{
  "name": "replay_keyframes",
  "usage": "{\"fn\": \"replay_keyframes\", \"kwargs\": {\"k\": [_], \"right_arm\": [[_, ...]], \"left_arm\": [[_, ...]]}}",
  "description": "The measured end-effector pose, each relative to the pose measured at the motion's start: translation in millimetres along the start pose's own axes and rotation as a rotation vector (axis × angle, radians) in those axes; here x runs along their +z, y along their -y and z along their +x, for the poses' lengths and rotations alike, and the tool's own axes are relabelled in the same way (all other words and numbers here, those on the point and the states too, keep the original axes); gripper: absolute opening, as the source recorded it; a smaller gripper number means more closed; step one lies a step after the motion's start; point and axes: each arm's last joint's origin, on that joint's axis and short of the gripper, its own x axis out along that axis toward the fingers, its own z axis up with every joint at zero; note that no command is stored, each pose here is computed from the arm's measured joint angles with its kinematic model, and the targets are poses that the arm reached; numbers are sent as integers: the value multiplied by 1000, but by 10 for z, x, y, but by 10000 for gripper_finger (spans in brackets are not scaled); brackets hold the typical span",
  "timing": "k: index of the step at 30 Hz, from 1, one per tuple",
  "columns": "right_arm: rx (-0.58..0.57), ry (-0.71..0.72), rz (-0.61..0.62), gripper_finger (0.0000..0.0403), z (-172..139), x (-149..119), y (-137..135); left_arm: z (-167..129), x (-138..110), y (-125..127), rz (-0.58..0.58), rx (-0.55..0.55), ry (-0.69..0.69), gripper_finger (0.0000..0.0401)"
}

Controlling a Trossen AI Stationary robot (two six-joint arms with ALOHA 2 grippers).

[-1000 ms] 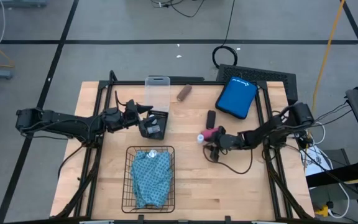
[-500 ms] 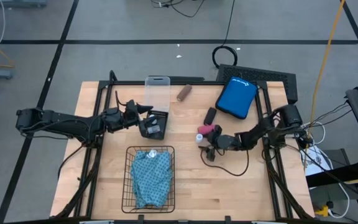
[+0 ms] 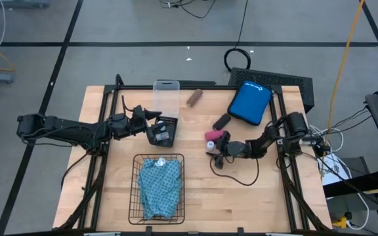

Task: Pick & place medical supplies in basket/bin
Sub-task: Put the white pill bottle into the black bin

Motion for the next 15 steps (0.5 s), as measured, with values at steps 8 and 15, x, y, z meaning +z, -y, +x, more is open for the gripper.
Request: {"fn": "replay_keyframes", "kwargs": {"k": [8,15], "right_arm": [[7,-17,-26,232,-9,-43,8],[8,-30,-31,189,-32,-77,19]], "left_arm": [[0,0,0,-8,0,0,280],[0,-2,-1,-8,1,-2,280]]}}
